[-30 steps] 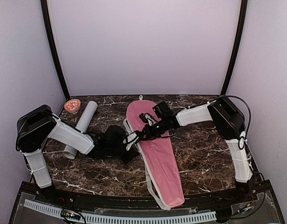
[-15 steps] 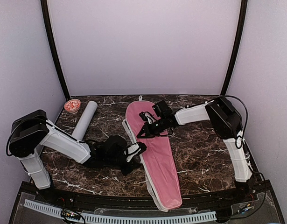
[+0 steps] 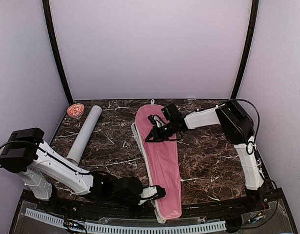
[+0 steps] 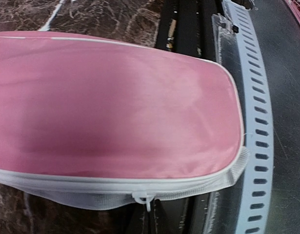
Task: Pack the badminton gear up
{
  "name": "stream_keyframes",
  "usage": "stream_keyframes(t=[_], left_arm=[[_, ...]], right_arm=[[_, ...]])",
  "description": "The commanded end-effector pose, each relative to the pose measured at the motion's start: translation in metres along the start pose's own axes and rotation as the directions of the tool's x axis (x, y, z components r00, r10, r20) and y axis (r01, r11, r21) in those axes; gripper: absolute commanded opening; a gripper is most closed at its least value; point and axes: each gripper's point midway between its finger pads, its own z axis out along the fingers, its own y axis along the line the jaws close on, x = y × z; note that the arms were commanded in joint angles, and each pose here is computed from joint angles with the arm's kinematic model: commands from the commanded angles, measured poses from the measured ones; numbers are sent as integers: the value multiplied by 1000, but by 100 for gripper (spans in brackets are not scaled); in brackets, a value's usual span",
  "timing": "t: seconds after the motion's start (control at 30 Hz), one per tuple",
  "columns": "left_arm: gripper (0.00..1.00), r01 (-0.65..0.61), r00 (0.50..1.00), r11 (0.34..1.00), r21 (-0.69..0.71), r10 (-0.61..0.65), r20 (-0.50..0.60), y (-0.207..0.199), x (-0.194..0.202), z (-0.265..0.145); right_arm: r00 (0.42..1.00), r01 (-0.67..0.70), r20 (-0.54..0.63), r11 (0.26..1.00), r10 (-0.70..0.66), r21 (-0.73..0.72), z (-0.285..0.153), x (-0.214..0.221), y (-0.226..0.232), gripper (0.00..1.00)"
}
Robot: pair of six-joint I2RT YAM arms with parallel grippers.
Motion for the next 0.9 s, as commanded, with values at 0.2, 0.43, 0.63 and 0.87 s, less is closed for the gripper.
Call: stream_keyframes(t=[0.2,0.43,0.63,0.87], left_arm=[[0,-15,996,991,129,27,-86,-84,21,-3],[0,19,997,996,84,-13,-72,-86,23,-3],[0,163,985,986,-41,-161,55,-30,-7,-13],[0,97,988,994,-59,-90,123,1,-55,20]], right_arm=[[996,-87,-16,974,92,210,-1,22,-74,5],[997,-80,-6,976,83,204,-6,19,-69,5],[998,-11,58,993,4,116,-31,-5,-21,8],[979,100,170,989,-117,107,-89,-52,42,15]])
